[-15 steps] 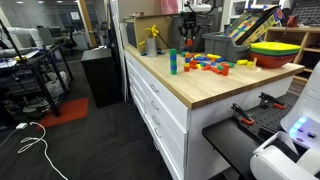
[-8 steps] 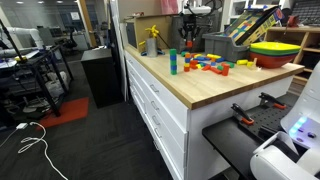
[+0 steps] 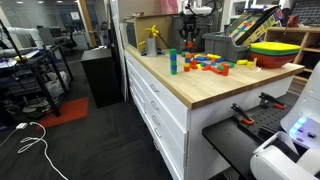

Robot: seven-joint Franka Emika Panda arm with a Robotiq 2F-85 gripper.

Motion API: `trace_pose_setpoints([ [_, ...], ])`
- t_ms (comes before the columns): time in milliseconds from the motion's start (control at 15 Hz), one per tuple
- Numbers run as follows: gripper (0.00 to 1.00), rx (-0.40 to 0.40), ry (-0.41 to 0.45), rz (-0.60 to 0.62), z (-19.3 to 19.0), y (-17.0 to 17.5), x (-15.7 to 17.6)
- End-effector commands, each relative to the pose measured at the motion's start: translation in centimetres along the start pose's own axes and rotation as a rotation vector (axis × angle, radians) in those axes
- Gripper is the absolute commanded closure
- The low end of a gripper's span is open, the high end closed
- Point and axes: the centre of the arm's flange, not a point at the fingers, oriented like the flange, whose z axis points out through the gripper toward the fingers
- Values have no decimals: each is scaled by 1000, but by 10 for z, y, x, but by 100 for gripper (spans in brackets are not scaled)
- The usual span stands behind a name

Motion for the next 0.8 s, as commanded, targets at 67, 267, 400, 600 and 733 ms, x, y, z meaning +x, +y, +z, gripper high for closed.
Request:
trace_pose_setpoints([
  [67,67,0,0,-10,0,0,0],
  [267,92,0,0,-11,0,0,0],
  [400,92,-14,2,-13,4,0,0],
  [600,92,-14,-9,16,10,-2,-6],
  [733,92,-8,-25,40,12,-4,-9],
])
